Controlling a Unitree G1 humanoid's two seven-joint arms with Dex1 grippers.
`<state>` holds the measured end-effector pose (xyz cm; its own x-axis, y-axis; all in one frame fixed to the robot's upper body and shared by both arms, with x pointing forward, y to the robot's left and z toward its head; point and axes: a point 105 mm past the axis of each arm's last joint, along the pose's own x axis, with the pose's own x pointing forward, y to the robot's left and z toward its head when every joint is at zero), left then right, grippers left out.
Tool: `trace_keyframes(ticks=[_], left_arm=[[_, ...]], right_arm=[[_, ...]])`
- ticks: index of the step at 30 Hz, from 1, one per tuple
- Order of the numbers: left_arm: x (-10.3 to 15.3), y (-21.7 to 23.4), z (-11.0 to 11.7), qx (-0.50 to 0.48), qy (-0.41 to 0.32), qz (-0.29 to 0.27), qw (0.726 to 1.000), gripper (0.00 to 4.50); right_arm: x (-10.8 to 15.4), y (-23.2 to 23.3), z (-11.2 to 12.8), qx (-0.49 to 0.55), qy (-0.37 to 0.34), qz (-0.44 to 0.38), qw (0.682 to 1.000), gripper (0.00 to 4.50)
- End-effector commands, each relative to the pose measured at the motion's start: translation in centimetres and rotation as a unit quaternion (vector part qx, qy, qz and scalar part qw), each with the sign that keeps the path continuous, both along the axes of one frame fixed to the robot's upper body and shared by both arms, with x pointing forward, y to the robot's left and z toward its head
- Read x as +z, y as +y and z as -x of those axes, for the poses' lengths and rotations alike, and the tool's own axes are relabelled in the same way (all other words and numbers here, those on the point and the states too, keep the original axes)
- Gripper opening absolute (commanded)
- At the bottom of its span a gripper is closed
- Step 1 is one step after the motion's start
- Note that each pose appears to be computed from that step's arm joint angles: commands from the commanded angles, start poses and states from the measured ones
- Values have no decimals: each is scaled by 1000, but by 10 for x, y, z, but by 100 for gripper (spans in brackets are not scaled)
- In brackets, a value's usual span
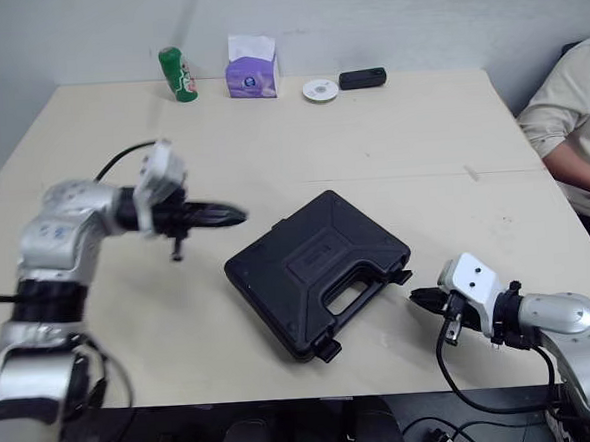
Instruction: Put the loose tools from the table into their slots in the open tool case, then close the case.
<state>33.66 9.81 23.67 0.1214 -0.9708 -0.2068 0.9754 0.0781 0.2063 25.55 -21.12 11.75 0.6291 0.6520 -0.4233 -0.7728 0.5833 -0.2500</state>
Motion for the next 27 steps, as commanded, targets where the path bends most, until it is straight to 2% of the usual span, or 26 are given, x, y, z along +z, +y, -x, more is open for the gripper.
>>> trace_keyframes(ticks=[1,5,9,13,18,22,27], left_arm=[[-2,-37,-4,-32,-20,-2,999,3],[-10,-81,-16,-53,-28,-1,998,3],[-40,-120,-14,-100,-43,-66,992,3],[-56,-138,-10,-131,-47,-93,986,3],[-73,-146,-9,-144,-50,-124,980,3],[-102,-139,-13,-143,-77,-205,965,3],[-132,-126,-10,-168,-120,-273,940,3]], right_arm=[[10,6,-5,-15,-22,-17,1000,0],[10,13,-11,-18,-27,-23,999,0],[8,19,-12,-17,-29,-27,999,0],[7,23,-10,-16,-31,-28,999,0],[8,24,-7,-19,-34,-29,999,0],[11,23,-7,-24,-40,-28,999,0],[19,27,-9,-22,-55,-33,998,0]])
